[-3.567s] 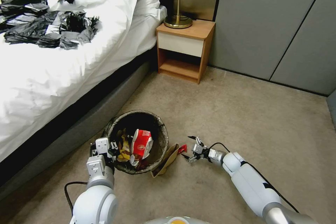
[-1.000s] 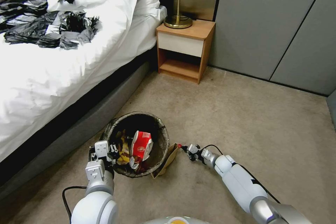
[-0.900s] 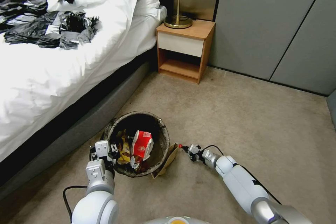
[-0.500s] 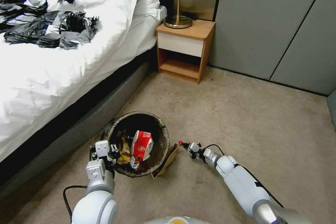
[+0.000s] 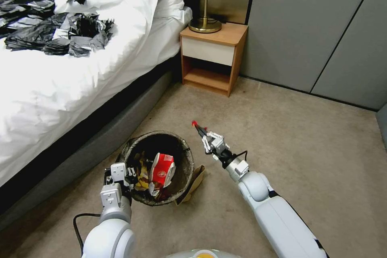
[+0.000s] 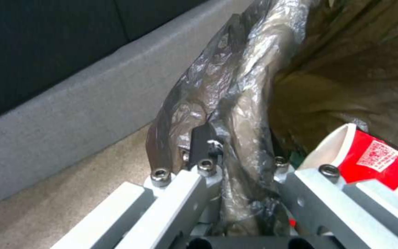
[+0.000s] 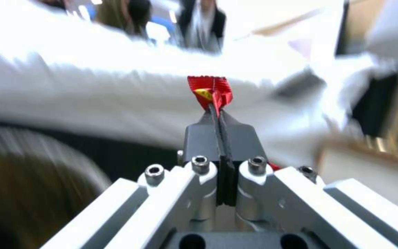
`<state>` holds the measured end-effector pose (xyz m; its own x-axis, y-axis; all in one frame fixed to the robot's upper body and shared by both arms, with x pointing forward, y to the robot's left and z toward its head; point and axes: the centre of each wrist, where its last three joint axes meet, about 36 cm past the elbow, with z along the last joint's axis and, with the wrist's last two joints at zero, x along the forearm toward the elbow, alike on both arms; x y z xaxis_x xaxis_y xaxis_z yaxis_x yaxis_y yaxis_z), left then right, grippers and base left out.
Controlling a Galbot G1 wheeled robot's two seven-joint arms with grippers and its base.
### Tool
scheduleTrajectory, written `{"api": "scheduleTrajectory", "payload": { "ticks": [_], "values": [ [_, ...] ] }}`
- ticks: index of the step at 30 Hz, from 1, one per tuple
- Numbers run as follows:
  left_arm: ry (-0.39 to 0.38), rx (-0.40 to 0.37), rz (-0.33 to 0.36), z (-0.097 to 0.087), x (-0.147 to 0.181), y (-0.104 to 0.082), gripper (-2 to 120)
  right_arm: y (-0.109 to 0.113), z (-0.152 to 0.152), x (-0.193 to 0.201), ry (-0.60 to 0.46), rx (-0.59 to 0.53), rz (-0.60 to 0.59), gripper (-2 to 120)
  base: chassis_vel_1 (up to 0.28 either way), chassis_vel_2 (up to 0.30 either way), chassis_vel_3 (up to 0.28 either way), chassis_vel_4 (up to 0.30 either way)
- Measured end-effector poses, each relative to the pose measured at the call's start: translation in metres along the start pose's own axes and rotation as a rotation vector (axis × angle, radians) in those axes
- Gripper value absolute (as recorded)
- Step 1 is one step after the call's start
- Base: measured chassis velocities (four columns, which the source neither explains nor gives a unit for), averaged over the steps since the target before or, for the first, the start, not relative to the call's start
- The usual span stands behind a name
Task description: Pick up the trash bin, then pick up the garbage from the floor and place it into the trash bin.
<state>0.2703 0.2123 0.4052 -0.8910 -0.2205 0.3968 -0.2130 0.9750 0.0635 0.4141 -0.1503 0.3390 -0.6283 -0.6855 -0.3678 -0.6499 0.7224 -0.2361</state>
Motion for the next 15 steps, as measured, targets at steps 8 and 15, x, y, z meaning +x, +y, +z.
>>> {"api": "scheduleTrajectory", "payload": {
  "ticks": [8, 15],
  "values": [
    [0.004, -0.001, 0.001, 0.001, 0.0, -0.001, 1, 0.043, -0.039, 0.001, -0.078, -0.052, -0.128, 0, 0.0, 0.0, 0.0, 0.0],
    [0.0, 0.004, 0.003, 0.0, 0.003, -0.003, 1, 0.07, -0.016, 0.008, -0.022, -0.082, -0.198, 0, 0.0, 0.0, 0.0, 0.0]
  ]
}}
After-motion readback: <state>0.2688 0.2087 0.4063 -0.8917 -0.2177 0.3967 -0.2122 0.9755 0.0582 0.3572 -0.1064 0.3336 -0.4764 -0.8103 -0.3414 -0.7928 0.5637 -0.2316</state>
